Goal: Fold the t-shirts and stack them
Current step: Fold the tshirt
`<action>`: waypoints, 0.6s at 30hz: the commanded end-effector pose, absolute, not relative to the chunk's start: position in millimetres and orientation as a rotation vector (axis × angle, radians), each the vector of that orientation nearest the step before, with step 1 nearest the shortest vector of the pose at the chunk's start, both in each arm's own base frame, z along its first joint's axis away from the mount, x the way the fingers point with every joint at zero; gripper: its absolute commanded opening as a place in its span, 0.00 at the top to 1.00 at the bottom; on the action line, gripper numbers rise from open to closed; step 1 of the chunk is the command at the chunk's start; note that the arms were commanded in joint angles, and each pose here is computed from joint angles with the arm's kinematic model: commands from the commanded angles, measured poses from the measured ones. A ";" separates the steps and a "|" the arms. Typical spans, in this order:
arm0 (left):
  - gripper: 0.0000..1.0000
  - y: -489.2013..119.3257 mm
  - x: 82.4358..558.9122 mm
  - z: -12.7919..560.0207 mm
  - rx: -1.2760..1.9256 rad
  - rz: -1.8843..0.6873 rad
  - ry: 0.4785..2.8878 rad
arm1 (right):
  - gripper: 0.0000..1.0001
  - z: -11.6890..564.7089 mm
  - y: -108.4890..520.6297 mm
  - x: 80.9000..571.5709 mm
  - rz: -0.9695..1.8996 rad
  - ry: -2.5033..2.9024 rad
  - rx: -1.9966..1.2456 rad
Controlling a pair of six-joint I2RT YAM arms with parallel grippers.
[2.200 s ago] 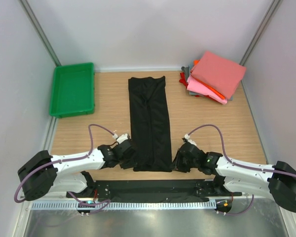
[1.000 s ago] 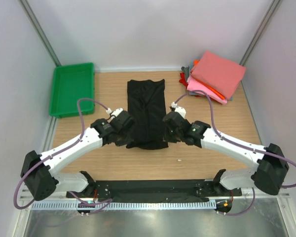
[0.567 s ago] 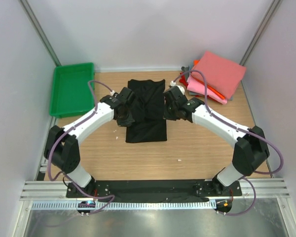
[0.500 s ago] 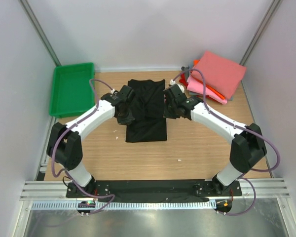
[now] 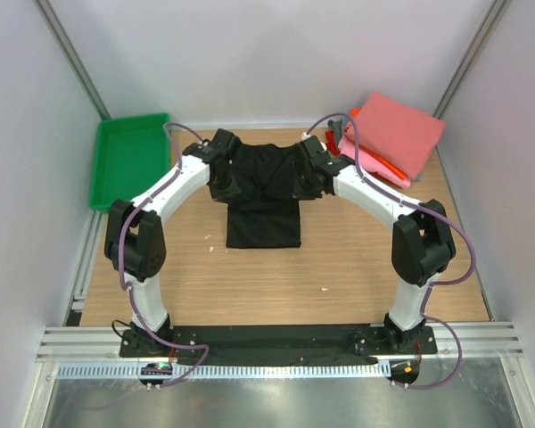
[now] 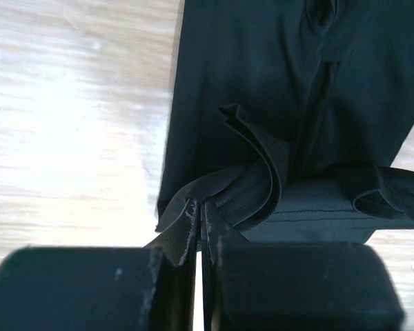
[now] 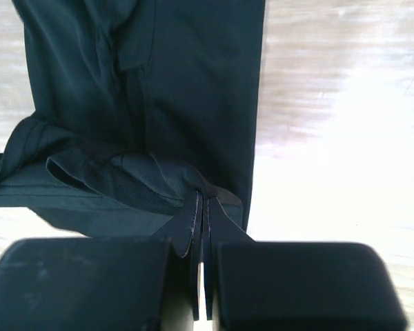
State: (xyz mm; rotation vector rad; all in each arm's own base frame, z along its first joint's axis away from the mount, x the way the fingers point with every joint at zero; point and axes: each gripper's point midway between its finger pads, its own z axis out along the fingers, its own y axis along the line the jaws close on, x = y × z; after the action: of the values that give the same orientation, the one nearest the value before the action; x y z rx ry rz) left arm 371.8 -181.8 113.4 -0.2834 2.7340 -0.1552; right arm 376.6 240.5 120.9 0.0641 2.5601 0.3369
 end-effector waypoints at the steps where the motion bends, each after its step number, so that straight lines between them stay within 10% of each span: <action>1: 1.00 -179.6 383.5 118.3 -0.247 -0.165 2.745 | 0.99 138.7 240.3 399.1 0.351 2.516 0.039; 18: 0.94 -171.2 434.5 74.9 -0.300 -0.095 2.822 | 0.97 95.4 230.7 455.6 0.311 2.590 0.028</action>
State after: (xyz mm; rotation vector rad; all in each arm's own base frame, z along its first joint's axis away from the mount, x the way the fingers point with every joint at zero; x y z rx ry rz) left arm 423.2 -182.5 69.5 -0.2799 2.8248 -0.1124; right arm 433.2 231.7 79.3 0.0542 2.6376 0.2966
